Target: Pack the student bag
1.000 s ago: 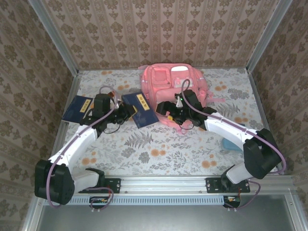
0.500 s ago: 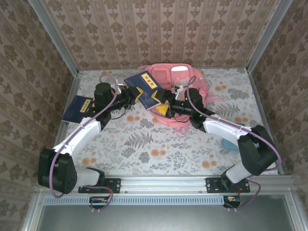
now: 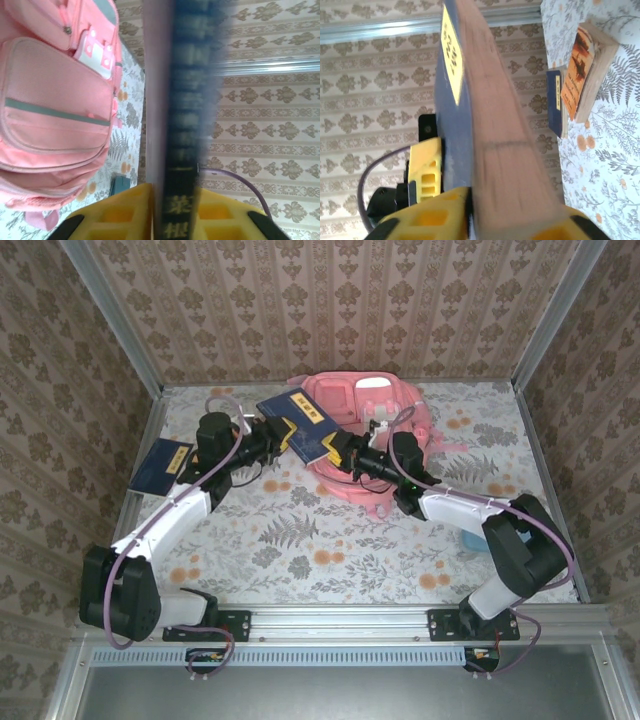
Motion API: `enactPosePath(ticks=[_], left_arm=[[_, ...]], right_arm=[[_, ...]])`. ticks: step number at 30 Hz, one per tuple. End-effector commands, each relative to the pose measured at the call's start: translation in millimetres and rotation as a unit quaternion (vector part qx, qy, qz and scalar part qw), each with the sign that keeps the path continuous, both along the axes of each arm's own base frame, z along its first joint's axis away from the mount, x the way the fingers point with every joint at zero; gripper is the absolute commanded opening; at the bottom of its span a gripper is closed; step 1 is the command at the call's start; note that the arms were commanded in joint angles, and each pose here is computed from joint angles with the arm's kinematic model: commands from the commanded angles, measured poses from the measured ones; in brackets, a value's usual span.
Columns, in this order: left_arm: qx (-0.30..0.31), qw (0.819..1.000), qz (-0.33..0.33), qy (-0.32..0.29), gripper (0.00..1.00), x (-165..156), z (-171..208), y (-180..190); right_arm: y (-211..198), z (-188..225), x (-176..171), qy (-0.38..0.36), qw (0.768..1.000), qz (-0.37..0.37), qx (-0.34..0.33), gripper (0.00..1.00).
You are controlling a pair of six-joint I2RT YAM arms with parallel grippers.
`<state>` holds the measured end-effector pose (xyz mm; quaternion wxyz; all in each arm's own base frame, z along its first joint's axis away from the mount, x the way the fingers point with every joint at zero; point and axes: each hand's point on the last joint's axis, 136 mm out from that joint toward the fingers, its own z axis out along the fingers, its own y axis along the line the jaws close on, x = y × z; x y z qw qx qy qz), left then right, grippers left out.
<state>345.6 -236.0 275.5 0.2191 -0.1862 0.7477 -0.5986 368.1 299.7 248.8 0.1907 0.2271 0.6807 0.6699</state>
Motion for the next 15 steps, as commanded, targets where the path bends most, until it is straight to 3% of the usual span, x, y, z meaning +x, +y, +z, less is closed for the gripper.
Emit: enactPosePath(ticks=[1, 3, 7, 11, 15], left_arm=[[0.030, 1.000, 0.000, -0.008, 0.37, -4, -3, 2], [0.076, 0.997, -0.002, 0.002, 0.54, -8, -16, 7], [0.185, 0.983, -0.014, 0.004, 0.78, -16, -43, 20], [0.256, 0.964, -0.066, -0.033, 0.89, -22, -54, 10], [0.321, 0.931, -0.145, -0.097, 0.93, -24, -60, -23]], right_arm=[[-18, -3, 4, 0.004, 0.999, -0.036, -0.033, 0.14], [-28, -7, 2, -0.001, 0.996, -0.045, -0.080, 0.11], [-67, -9, -8, -0.015, 0.976, -0.079, -0.204, 0.09], [-118, -10, -20, -0.014, 0.945, -0.116, -0.305, 0.08], [-173, -12, -37, 0.006, 0.909, -0.154, -0.386, 0.08]])
